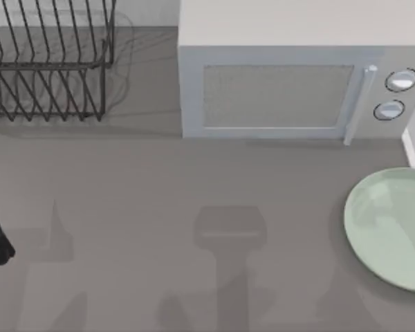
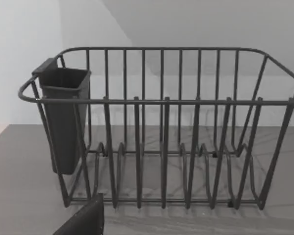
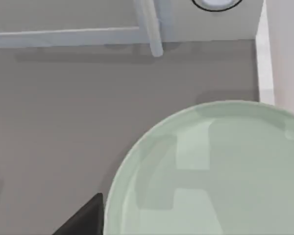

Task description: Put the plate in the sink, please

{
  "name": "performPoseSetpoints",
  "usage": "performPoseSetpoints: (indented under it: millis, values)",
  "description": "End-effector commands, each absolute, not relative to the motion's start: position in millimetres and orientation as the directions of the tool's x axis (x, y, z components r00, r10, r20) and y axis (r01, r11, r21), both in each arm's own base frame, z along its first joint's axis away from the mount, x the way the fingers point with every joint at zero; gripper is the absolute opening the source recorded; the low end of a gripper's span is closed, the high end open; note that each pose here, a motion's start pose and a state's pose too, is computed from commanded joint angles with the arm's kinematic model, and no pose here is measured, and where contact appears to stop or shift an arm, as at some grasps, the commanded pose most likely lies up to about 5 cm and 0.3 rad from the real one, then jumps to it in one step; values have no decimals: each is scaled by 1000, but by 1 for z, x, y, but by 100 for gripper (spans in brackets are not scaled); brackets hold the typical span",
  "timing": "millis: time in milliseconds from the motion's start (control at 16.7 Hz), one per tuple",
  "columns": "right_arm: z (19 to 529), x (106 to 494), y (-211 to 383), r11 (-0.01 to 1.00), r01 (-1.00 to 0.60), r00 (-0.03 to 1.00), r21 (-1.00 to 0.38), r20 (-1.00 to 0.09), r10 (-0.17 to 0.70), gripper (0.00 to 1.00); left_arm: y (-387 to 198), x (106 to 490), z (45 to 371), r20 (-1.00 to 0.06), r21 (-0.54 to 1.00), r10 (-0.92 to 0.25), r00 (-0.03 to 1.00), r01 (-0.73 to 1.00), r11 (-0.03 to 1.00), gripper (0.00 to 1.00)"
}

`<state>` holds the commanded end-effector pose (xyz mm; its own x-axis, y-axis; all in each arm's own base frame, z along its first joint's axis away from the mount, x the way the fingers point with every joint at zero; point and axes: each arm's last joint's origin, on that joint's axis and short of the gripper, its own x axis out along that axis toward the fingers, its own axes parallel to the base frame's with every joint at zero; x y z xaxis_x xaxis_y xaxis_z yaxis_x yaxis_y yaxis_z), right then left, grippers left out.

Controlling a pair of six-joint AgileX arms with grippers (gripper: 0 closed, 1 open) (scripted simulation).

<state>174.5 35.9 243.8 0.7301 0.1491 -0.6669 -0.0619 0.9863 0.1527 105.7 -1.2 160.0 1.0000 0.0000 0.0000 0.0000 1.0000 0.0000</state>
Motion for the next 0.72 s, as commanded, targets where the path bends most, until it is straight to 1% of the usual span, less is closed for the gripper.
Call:
performPoseSetpoints:
  millis: [180, 360, 540, 720]
  values:
    - [247, 218, 61, 988, -35, 525, 147, -839, 144, 100, -1, 106, 160, 0, 0, 0, 1000, 0, 1000, 100]
    - [234, 259, 90, 994, -9, 309, 107, -945, 105, 100, -1, 106, 160, 0, 0, 0, 1000, 0, 1000, 100]
    - [214, 289, 116, 999, 6, 132, 53, -990, 52, 100, -1, 106, 160, 0, 0, 0, 1000, 0, 1000, 100]
    - [199, 304, 133, 1000, 10, 27, 12, -1000, 12, 100, -1, 106, 160, 0, 0, 0, 1000, 0, 1000, 100]
